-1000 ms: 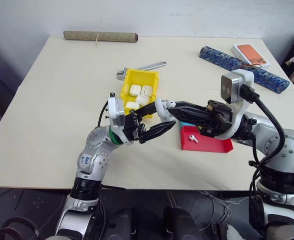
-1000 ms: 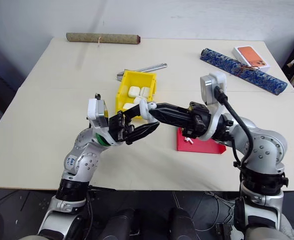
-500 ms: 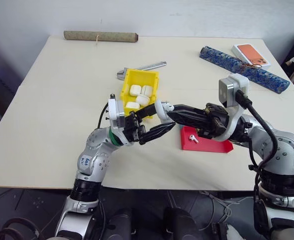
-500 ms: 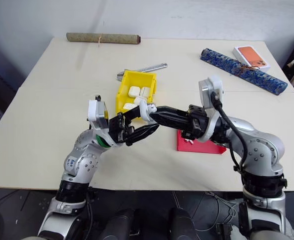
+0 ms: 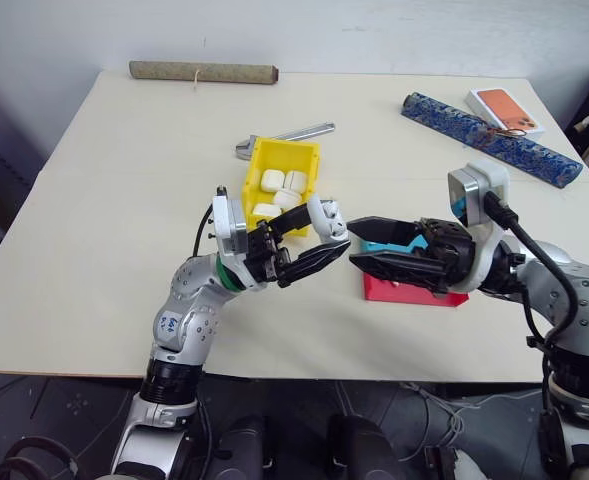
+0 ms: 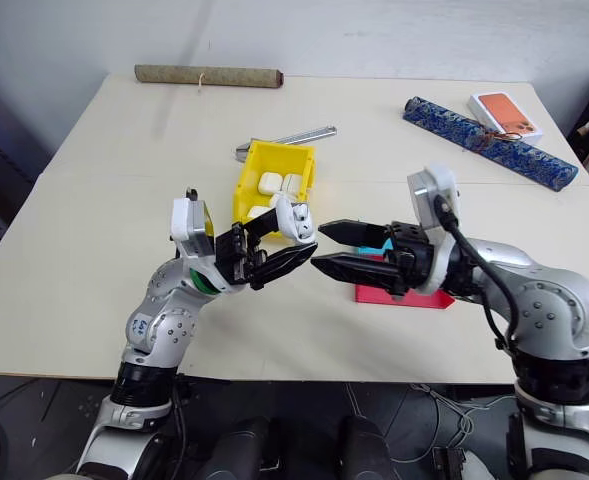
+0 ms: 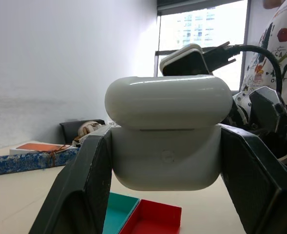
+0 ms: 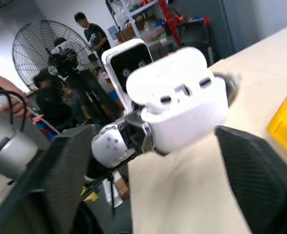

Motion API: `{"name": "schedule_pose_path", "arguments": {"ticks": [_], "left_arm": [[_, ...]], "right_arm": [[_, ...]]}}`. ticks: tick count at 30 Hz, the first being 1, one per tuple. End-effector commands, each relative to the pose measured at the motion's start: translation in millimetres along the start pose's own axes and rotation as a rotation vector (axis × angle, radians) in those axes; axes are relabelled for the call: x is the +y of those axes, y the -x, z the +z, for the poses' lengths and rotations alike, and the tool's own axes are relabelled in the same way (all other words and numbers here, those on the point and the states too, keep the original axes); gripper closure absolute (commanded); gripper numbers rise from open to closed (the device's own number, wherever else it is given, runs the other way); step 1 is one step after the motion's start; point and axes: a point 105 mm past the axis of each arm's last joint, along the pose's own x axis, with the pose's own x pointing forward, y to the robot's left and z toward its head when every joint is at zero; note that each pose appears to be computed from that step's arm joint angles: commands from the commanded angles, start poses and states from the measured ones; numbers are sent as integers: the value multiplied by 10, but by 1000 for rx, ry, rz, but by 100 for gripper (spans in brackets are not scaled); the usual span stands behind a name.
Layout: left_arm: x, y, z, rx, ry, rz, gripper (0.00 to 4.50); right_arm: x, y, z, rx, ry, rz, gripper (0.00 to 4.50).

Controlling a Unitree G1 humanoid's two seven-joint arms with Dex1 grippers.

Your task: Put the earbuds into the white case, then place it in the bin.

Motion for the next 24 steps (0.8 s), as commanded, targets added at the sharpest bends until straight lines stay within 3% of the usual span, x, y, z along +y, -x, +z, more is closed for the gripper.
{"name": "schedule_pose_path", "arguments": {"ticks": [1, 4, 6, 11, 12, 19, 24], "left_arm": [[2, 159, -24, 166, -127, -27, 170], [45, 317, -218, 414, -226, -61, 170], [64, 337, -275, 496, -253, -75, 170], [69, 225, -344, 555, -243, -85, 170], [62, 197, -352, 554, -236, -86, 170], [22, 129, -352, 541, -217, -94, 170], [19, 147, -312, 535, -227, -80, 170]], "right_arm": [[-32, 232, 142, -1, 136, -101, 74], [-86, 229, 141, 65, 305, -142, 173], [-55, 85, 152, 82, 369, -107, 242], [-13, -372, -15, 193, 515, -22, 427], [-10, -442, -76, 225, 537, -8, 447], [-109, -647, -248, 293, 581, -43, 447], [-227, -386, -337, 369, 548, -107, 447]]}}
